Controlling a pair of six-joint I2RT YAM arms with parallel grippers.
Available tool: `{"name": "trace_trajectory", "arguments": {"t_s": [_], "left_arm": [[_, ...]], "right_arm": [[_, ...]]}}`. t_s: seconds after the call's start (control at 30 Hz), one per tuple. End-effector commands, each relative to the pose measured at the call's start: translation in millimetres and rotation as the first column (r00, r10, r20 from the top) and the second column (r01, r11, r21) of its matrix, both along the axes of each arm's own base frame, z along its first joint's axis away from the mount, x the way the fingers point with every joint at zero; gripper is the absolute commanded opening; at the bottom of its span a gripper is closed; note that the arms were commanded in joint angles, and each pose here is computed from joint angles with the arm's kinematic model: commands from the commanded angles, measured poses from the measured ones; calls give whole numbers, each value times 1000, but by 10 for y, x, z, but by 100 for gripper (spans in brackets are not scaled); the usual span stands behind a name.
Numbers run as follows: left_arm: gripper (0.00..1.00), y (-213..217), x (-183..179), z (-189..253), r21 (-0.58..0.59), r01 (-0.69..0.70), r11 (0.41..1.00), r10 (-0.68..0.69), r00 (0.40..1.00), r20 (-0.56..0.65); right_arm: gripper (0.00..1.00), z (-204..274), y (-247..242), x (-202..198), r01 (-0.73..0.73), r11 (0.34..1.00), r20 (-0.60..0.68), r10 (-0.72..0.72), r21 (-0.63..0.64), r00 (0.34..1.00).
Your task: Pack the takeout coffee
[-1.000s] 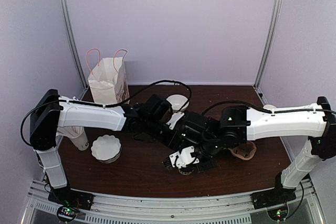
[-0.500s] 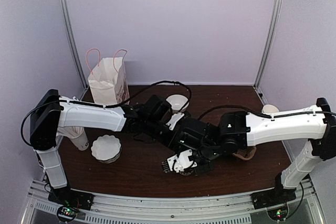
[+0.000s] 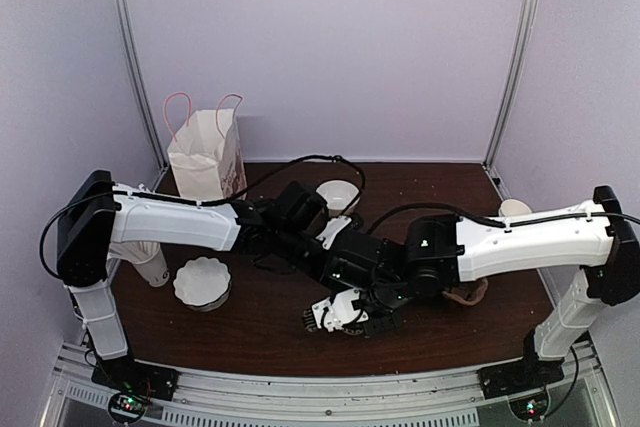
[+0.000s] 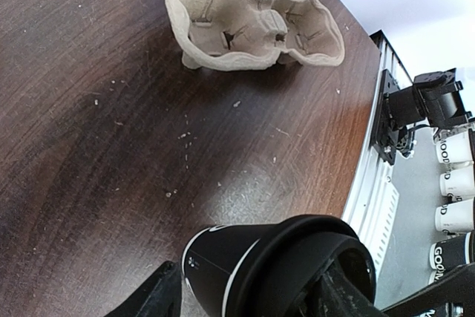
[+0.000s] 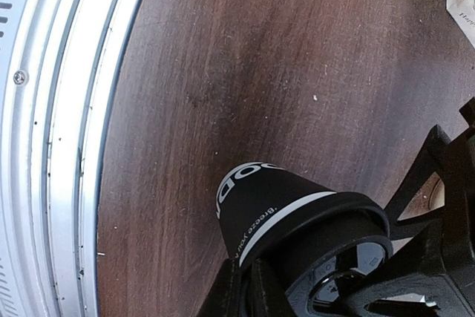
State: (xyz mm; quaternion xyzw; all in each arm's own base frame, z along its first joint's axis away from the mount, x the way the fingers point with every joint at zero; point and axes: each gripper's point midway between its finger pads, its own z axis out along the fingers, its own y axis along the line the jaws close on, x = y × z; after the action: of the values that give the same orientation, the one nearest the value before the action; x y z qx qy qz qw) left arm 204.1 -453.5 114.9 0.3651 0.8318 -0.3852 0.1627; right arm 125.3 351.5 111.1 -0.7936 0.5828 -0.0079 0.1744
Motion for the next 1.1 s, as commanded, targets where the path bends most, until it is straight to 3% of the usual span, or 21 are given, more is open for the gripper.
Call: {"name": "trace_trajectory", "arguments": {"t_s": [0.0, 0.1, 0.2, 0.43, 0.7, 0.93, 1.07], "left_arm": [[62, 347, -86, -617, 214, -26, 976, 37, 998, -49], [62, 341, -92, -589, 210, -21, 977, 32, 998, -46], [62, 319, -69, -467, 185, -16, 983, 19, 1000, -17], [67, 42, 12, 348, 18, 24, 1000, -27, 990, 136], [72, 16, 89, 746, -38, 6, 999, 3, 974, 225], [71, 320, -37, 634, 37, -7, 999, -1, 976, 216], [70, 572, -140, 592, 49, -58, 997, 47, 981, 187]], "right_arm": [[10, -861, -493, -117, 12, 953, -74, -36, -302, 997], [10, -721, -481, -25, 24, 950, -25, -33, -312, 999], [12, -390, -370, -24, 15, 974, -23, -21, -226, 1000], [23, 347, -223, -243, -66, 998, -106, 64, -16, 992], [26, 580, -297, -243, -67, 996, -124, 73, 51, 990], [27, 692, -438, 1, 68, 989, -186, -42, 134, 982], [28, 768, -504, 306, 273, 935, -341, -186, 228, 921]]}}
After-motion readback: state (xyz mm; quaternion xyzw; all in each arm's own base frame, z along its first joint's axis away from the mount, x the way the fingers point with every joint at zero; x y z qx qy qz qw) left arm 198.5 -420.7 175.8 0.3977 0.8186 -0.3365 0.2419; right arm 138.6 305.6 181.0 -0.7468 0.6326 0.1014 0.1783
